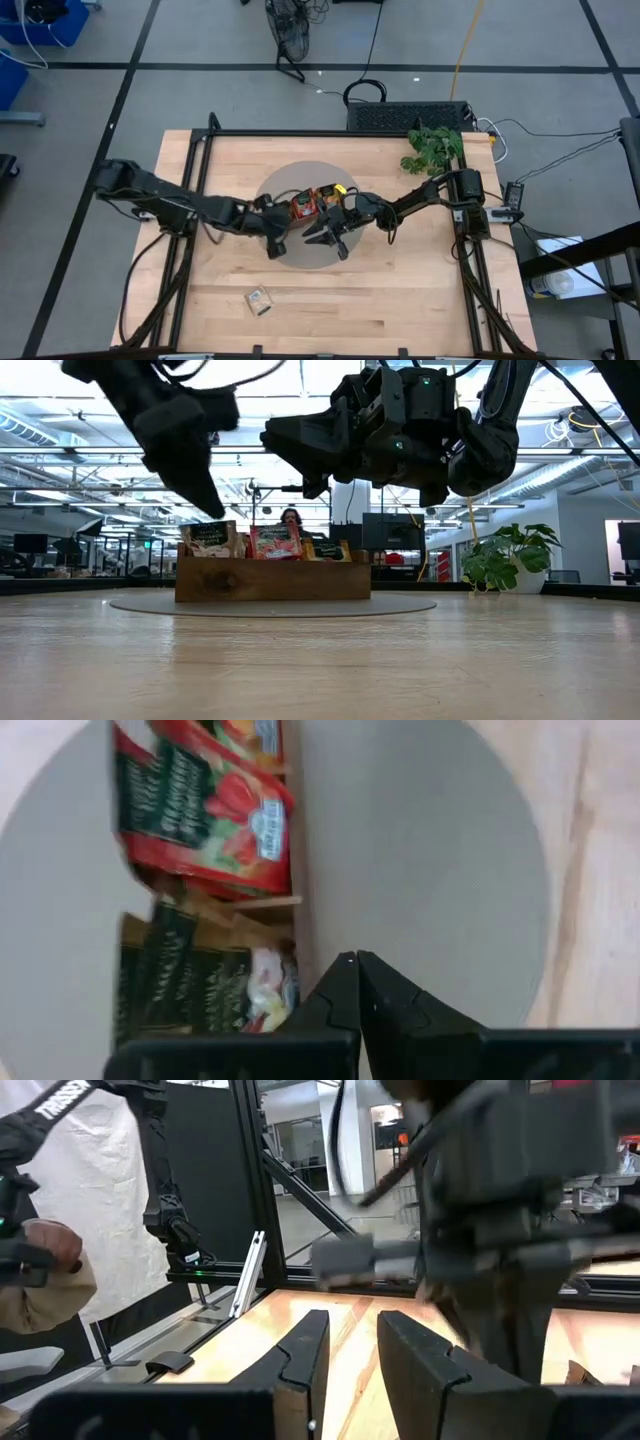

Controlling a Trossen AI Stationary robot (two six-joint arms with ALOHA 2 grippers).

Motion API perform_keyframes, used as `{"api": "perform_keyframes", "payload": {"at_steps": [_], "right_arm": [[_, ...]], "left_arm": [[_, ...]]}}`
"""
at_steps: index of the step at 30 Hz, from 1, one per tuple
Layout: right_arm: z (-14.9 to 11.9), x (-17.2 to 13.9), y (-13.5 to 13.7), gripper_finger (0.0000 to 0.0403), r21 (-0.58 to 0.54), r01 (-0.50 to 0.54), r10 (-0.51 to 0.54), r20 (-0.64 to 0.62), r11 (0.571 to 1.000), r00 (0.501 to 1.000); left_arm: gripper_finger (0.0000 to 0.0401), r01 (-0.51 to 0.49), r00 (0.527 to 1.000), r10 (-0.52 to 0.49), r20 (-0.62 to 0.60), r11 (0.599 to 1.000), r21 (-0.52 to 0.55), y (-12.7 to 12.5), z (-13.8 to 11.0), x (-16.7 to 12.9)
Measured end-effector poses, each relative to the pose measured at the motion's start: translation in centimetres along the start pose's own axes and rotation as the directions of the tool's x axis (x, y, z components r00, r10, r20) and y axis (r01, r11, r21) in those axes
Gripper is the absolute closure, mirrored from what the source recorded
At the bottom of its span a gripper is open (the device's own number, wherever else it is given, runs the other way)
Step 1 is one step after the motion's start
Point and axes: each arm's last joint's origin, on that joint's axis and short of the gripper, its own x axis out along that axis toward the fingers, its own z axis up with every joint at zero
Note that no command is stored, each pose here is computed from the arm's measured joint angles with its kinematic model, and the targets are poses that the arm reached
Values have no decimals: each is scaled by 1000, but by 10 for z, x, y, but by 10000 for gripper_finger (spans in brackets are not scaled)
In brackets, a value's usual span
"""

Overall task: Pick & Place Tea
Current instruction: Put the brown tea bag into the wooden organizer

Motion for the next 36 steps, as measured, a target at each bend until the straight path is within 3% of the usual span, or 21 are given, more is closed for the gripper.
{"api": "perform_keyframes", "payload": {"at_steps": [8, 26, 36], "right_arm": [[0, 0, 0, 328, 5, 0, 0, 0, 1000, 1000], [-1, 0, 0, 328, 10, 1, -1, -7, 1000, 1000], [-1, 0, 0, 328, 12, 0, 0, -9, 1000, 1000]], "left_arm": [[399, -104, 974, 108, -198, 994, 29, -1, 0, 32], [400, -145, 965, 134, -226, 989, -29, 11, 2, 38], [400, -180, 944, 166, -284, 983, -24, 9, -7, 63]]}}
